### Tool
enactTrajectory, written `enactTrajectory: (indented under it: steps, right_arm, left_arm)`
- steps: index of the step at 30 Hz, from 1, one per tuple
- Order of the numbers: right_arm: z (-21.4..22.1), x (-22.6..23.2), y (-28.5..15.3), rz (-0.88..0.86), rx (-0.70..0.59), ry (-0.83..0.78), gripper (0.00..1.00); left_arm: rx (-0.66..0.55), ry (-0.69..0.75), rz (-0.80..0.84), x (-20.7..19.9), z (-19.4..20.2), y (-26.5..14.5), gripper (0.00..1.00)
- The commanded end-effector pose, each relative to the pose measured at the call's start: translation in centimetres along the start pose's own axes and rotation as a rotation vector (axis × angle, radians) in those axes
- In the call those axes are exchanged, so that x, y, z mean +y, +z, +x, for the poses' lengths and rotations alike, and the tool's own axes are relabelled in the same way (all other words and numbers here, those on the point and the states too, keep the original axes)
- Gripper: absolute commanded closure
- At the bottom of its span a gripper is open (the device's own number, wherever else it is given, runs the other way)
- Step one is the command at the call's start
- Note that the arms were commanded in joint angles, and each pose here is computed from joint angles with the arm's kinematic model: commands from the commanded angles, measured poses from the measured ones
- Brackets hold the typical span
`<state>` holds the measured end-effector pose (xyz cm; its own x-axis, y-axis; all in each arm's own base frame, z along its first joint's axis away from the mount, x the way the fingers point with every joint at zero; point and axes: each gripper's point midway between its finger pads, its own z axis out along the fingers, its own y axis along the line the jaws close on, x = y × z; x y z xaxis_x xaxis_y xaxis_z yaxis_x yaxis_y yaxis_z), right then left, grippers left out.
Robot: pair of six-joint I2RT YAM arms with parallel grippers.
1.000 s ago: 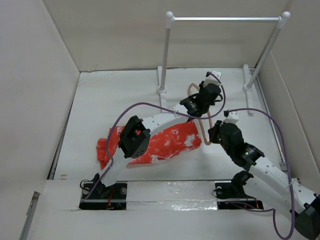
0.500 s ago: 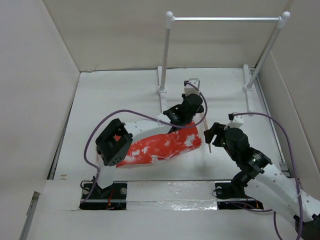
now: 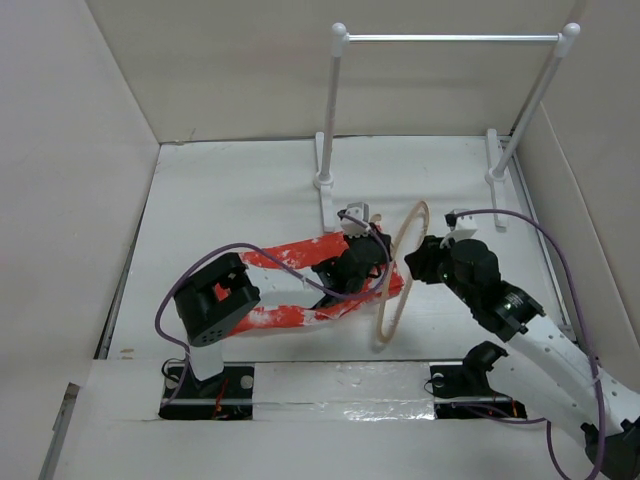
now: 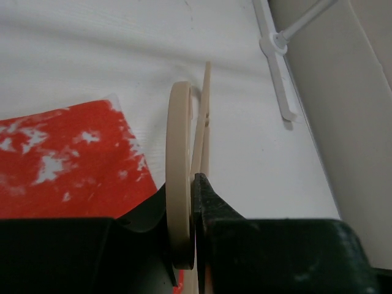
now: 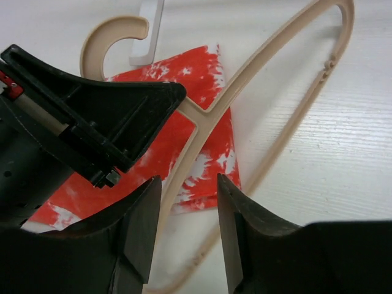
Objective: Place the trousers on the hanger
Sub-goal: Pick up the hanger from the clothesline, then place the trousers on the hanger.
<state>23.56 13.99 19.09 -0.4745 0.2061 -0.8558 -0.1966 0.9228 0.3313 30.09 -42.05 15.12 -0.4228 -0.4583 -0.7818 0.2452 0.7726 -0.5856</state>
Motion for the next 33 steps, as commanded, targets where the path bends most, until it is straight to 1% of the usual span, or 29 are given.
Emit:
enactTrajectory:
  steps: [1,2,3,4,5,6,7,9,10,11,12,13,15,16,18,19,22,23,27,33]
  right_arm:
    - [-2.4,2.4,0.3,-0.11,-0.053,-0.028,0.55]
    - [-2.4,1.6,1.3,-0.078,-0.065,-0.019,0.74]
    - [-2.4,1.7,1.7,-0.079,-0.068,-0.016,0.74]
    - [-1.9,0.7,2.5,-0.054,-0.054,-0.005,0.93]
    - [-1.4,0.4,3.7,-0.055,-0.034,-0.008,0.98]
    - [-0.8,0.1,4.3,-0.057,-0.016,-0.005,1.0]
    - [0.0,0.3,4.9,-0.09,0.018,-0.001,1.0]
    - [1.3,-1.0,6.5,-0.079,0.059,0.016,1.0]
    - [1.9,-1.0,7.0,-0.096,0.077,0.022,0.98]
    - [1.5,-1.3,7.6,-0.106,0.053,0.025,0.91]
    - [2.3,-1.6,8.5,-0.11,0.081,0.024,0.83]
    - [2.7,-1.0,9.0,-0.149,0.098,0.019,0.69]
    - [1.9,-1.0,10.2,-0.159,0.104,0.02,0.58]
    - [3.1,-1.2,11.3,-0.157,0.162,0.021,0.55]
    - [2.2,-1.0,12.7,-0.166,0.155,0.01,0.53]
    - [3.3,-0.8,13.5,-0.19,0.2,0.012,0.52]
    - [3.2,-0.5,15.0,-0.212,0.199,0.015,0.51]
    - [3.9,-0.7,15.7,-0.209,0.215,0.025,0.51]
    - [5.8,-1.7,16.9,-0.174,0.245,0.052,0.51]
    - [7.8,-1.8,16.9,-0.18,0.264,0.08,0.49]
  left_arm:
    - [-0.137,-0.144,0.005,-0.3,-3.6,-0.4,1.0]
    - [-0.152,-0.152,-0.019,0.7,-3.5,-0.7,1.0]
    - [-0.158,-0.159,-0.034,1.4,-3.4,-0.9,1.0]
    - [-0.175,-0.196,-0.034,1.6,-3.6,-1.0,1.0]
    - [-0.187,-0.202,-0.057,2.7,-3.4,-1.2,1.0]
    - [-0.201,-0.216,-0.062,2.9,-3.6,-1.3,1.0]
    - [-0.214,-0.227,-0.068,3.1,-3.7,-1.3,1.0]
    - [-0.24,-0.235,-0.1,3.9,-3.8,-1.2,1.0]
    - [-0.253,-0.239,-0.106,4.0,-4.0,-1.2,1.0]
    - [-0.266,-0.24,-0.117,4.3,-4.1,-1.2,1.0]
    - [-0.267,-0.235,-0.121,4.4,-3.9,-1.1,1.0]
    - [-0.267,-0.231,-0.119,4.4,-3.8,-1.0,1.0]
    - [-0.262,-0.227,-0.124,4.8,-3.7,-0.5,1.0]
    - [-0.259,-0.229,-0.125,4.9,-3.5,-0.5,1.0]
    - [-0.257,-0.225,-0.137,5.9,-3.3,-0.5,1.0]
    - [-0.257,-0.231,-0.132,5.9,-3.2,-0.5,1.0]
    - [-0.25,-0.229,-0.142,6.8,-3.2,-0.4,1.0]
    - [-0.242,-0.225,-0.144,7.2,-2.9,-0.5,1.0]
    - [-0.224,-0.212,-0.137,7.4,-2.2,-0.4,1.0]
    - [-0.21,-0.21,-0.118,7.4,-1.6,-0.4,1.0]
